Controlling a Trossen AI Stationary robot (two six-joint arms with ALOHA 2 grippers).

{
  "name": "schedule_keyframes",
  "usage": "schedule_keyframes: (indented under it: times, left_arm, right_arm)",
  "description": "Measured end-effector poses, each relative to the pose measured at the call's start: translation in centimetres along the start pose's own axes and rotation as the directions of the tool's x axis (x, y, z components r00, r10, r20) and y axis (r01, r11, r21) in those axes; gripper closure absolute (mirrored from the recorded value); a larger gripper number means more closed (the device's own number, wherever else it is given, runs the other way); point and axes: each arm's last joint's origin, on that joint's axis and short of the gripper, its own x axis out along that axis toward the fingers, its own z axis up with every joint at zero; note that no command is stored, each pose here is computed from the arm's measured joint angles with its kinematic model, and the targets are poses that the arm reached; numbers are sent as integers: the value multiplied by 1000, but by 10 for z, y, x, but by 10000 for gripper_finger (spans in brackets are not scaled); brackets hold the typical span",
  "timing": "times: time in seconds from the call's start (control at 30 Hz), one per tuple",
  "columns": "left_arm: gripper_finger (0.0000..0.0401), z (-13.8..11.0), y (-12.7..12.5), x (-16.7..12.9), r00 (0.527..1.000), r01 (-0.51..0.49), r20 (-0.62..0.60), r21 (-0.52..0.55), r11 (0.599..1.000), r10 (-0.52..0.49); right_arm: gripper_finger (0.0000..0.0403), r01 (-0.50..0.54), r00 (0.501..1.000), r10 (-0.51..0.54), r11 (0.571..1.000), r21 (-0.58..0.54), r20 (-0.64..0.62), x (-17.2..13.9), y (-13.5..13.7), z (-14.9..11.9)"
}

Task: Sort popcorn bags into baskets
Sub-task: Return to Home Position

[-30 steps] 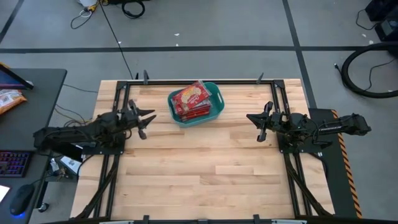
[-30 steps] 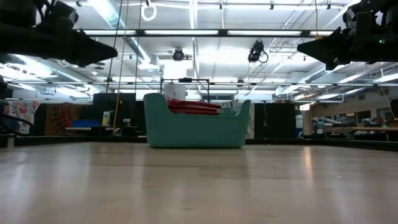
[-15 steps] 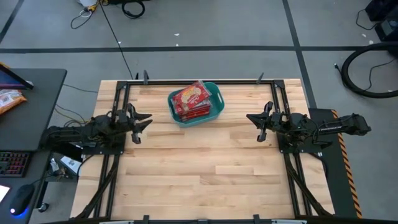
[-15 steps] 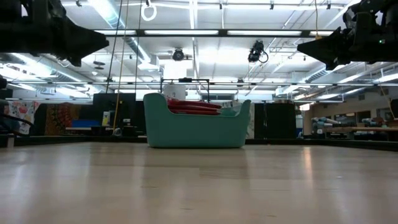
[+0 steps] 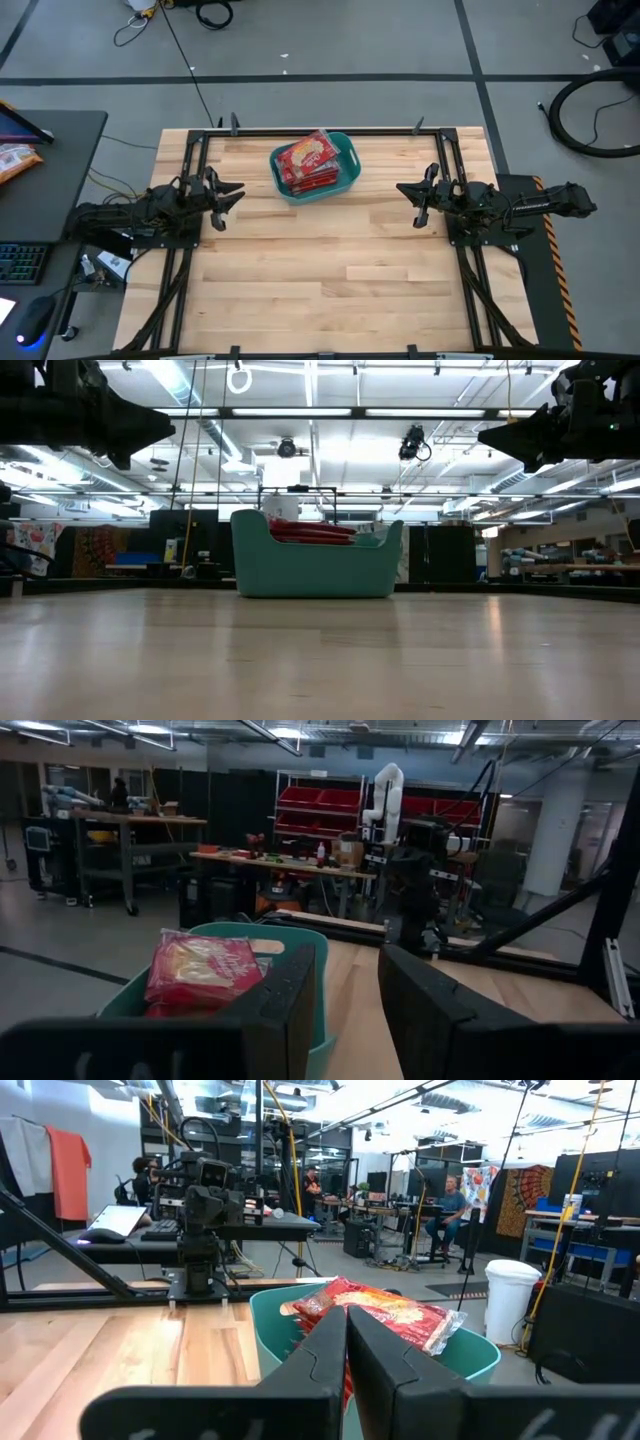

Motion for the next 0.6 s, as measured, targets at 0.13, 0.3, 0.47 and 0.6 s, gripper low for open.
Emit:
schedule_keyframes:
  times: [0.13, 0.3, 0.47, 0.6]
  left_arm:
    - [284, 0, 0, 0, 1000, 0, 0, 0, 1000, 0]
    - [284, 0, 0, 0, 1000, 0, 0, 0, 1000, 0]
    - [284, 0, 0, 0, 1000, 0, 0, 0, 1000, 0]
    - [284, 0, 0, 0, 1000, 0, 0, 0, 1000, 0]
  right_arm:
    - [383, 0, 1000, 0, 1000, 0, 0, 0, 0, 0]
    - [383, 0, 1000, 0, 1000, 0, 0, 0, 0, 0]
    - [383, 0, 1000, 0, 1000, 0, -1, 0, 0, 0]
    - [383, 0, 1000, 0, 1000, 0, 0, 0, 0, 0]
